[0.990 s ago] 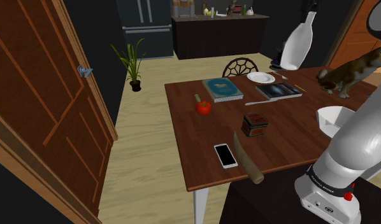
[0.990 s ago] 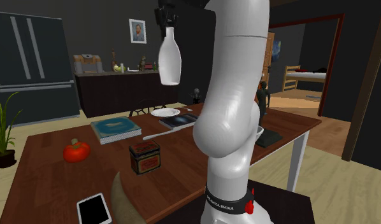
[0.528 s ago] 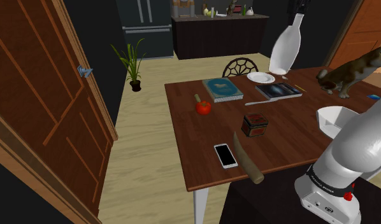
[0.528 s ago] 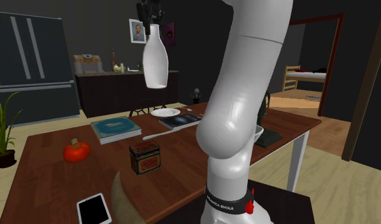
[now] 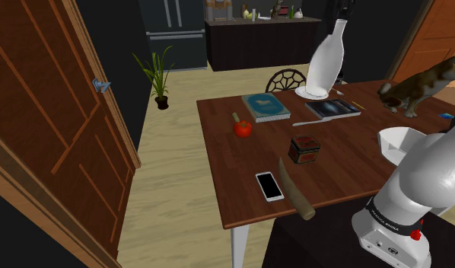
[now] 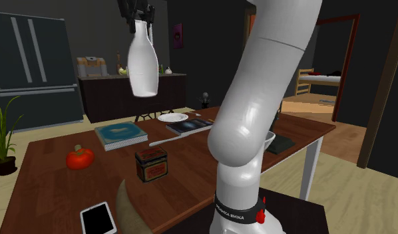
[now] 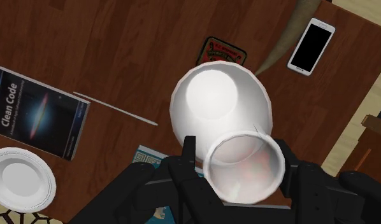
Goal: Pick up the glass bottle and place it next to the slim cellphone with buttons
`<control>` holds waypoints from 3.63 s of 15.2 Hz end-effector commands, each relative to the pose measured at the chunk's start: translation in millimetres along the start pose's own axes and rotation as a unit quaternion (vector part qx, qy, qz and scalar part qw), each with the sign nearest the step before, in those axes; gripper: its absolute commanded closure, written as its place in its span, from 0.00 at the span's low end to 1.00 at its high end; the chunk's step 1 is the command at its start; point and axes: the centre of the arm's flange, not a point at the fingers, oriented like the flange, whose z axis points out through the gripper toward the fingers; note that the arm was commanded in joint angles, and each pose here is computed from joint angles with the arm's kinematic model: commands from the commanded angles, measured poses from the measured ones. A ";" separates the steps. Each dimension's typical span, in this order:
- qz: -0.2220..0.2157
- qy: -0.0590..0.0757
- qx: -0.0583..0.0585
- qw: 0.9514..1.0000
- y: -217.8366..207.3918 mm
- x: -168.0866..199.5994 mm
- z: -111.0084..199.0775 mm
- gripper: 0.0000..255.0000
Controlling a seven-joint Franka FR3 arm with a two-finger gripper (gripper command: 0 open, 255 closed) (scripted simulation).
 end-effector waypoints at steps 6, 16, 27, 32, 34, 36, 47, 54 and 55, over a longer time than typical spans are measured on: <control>0.001 0.000 0.000 1.000 -93.8 -1.3 -1.2 1.00; 0.001 0.000 0.000 1.000 -225.8 0.0 1.0 1.00; 0.001 0.000 0.000 1.000 -371.0 1.3 3.5 1.00; 0.001 0.000 0.000 1.000 -436.9 1.9 4.7 1.00; 0.001 0.000 0.000 1.000 -454.6 2.2 10.3 1.00; 0.001 0.000 0.000 1.000 -454.4 2.4 20.8 1.00; 0.001 0.000 0.000 1.000 -453.2 3.5 78.9 1.00; 0.001 0.000 0.000 1.000 -452.4 4.2 115.8 1.00; 0.001 0.000 0.000 1.000 -452.3 4.3 121.1 1.00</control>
